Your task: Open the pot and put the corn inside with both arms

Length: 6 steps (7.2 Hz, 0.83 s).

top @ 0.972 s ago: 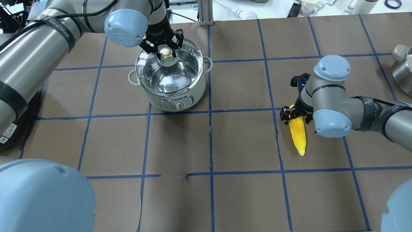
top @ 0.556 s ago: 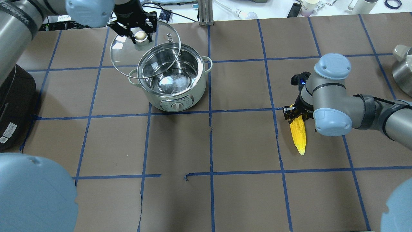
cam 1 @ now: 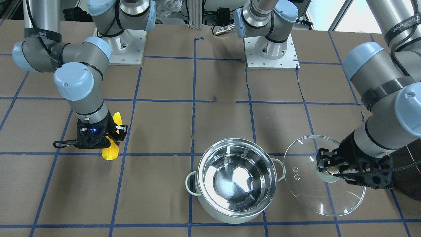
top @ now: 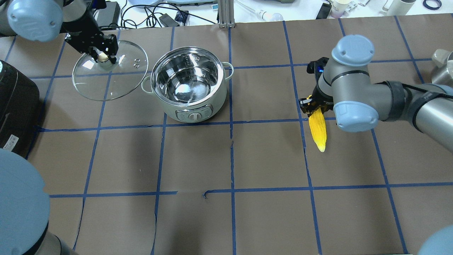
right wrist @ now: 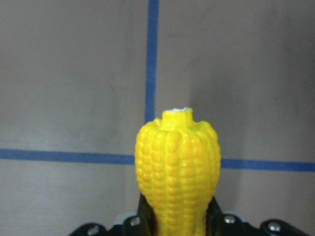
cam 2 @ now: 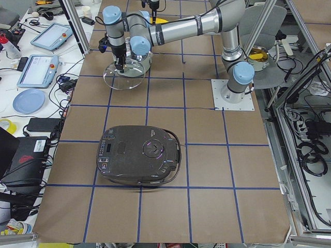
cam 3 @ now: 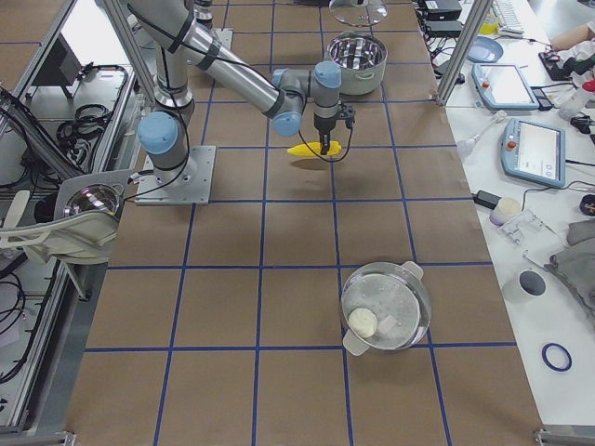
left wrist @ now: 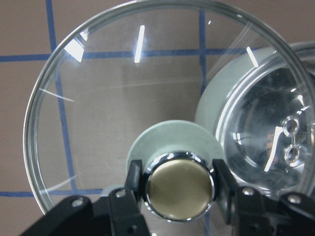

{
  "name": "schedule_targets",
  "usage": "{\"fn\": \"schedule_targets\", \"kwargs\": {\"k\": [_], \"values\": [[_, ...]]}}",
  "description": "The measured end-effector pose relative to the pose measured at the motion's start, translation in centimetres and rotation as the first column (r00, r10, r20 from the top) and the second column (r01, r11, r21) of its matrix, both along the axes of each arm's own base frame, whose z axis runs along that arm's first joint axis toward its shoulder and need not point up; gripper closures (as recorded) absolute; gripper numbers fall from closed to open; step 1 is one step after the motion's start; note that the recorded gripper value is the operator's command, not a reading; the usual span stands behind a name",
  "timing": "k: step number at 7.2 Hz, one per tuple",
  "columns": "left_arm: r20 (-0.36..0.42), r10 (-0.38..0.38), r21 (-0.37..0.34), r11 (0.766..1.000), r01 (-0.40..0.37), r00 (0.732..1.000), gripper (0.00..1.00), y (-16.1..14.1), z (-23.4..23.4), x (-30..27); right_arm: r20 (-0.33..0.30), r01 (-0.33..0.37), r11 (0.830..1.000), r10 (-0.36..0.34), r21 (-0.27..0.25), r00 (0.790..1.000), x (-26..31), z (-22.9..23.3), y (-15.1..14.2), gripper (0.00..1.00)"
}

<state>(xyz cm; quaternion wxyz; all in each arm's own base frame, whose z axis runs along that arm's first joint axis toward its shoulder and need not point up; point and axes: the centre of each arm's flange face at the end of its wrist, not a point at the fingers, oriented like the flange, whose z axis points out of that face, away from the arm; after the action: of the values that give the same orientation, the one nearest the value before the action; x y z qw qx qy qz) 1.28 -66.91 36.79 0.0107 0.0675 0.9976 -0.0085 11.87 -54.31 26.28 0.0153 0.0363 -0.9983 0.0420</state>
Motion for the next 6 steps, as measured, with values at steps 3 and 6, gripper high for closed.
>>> {"fn": "schedule_targets", "kwargs": {"k": [3, 6], "values": [[0.002, -0.008, 0.021, 1.000, 0.008, 1.000, 1.00, 5.5, -7.7, 3.0, 0.034, 0.008, 0.999, -0.006, -0.043, 0.999, 6.0, 8.7, -5.3, 0.59], [0.028, 0.001, -0.009, 1.000, -0.001, 1.000, 1.00, 9.1, -11.7, 3.0, 0.076, 0.062, 0.995, -0.056, -0.072, 0.995, 17.9, 12.2, -10.9, 0.58]]}}
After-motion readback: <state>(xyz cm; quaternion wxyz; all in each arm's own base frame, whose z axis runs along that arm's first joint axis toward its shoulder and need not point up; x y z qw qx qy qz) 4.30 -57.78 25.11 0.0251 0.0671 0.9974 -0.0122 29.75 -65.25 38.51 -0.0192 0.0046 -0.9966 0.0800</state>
